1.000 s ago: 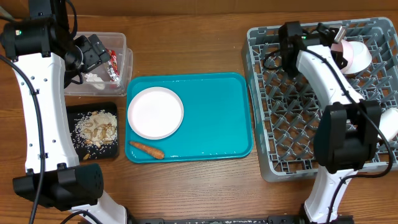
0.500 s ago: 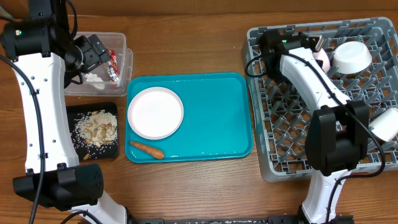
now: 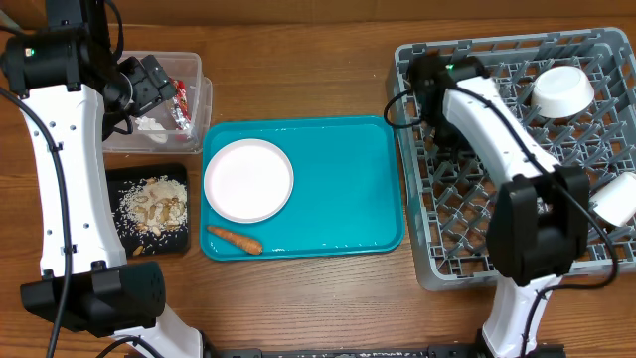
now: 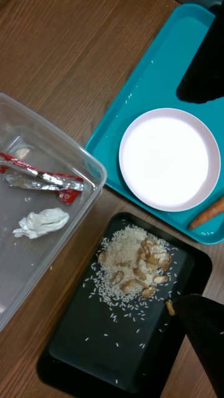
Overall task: Sort waste into correct bins and load items into the dishwasher
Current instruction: 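Move the right gripper to the white plate and grasp its edge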
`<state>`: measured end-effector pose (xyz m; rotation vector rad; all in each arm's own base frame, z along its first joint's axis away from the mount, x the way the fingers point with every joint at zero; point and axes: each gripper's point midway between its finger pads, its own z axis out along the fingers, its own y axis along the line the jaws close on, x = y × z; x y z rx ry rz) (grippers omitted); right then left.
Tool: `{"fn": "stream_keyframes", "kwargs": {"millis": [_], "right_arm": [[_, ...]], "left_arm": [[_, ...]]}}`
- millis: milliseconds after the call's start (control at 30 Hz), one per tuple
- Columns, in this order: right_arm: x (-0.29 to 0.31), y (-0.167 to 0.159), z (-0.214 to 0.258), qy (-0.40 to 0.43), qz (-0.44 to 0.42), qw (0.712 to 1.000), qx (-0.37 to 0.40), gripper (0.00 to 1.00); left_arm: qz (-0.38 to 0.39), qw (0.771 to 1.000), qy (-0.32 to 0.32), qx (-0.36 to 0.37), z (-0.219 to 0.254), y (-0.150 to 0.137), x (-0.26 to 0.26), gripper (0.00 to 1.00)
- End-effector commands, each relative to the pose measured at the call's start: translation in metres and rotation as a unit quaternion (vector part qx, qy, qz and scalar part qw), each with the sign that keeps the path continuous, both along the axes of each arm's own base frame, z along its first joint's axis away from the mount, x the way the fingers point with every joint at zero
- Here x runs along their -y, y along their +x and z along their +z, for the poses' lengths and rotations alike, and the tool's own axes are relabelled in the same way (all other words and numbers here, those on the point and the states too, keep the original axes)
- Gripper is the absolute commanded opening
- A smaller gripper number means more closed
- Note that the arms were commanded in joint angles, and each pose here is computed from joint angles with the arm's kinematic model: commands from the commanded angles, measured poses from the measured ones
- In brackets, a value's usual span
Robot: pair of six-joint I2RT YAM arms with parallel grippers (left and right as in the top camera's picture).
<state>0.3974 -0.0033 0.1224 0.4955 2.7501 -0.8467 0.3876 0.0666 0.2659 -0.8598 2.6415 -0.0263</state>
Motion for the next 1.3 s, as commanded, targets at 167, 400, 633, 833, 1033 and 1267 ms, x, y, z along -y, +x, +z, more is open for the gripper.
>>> {"fn": "stream_keyframes", "kwargs": {"millis": [167, 400, 633, 833, 1033, 1267], "right_arm": [[-0.167, 0.032, 0.098, 0.381, 0.323, 0.863, 0.079, 0.78], [-0.263, 0.014, 0.07, 0.441, 0.401, 0.802, 0.04, 0.76], [-0.322, -0.015, 0.005, 0.436, 0.431, 0.789, -0.042, 0.75], [-0.348, -0.032, -0.04, 0.424, 0.442, 0.786, -0.087, 0.67], [-0.345, -0.037, -0.085, 0.387, 0.416, 0.814, -0.12, 0.64], [-0.343, -0.039, -0.112, 0.382, 0.405, 0.818, -0.142, 0.6]], "left_arm": [[0.004, 1.0, 0.005, -0.006, 0.002, -0.006, -0.003, 1.0], [0.004, 1.0, 0.004, -0.014, 0.001, -0.009, -0.002, 1.0], [0.004, 1.0, 0.004, -0.016, 0.0, -0.01, -0.002, 1.0], [0.004, 1.0, 0.004, -0.015, 0.0, -0.01, -0.002, 1.0], [0.004, 1.0, 0.006, -0.015, 0.0, -0.01, -0.003, 1.0], [0.004, 1.0, 0.006, -0.015, 0.0, -0.01, -0.003, 1.0]]}}
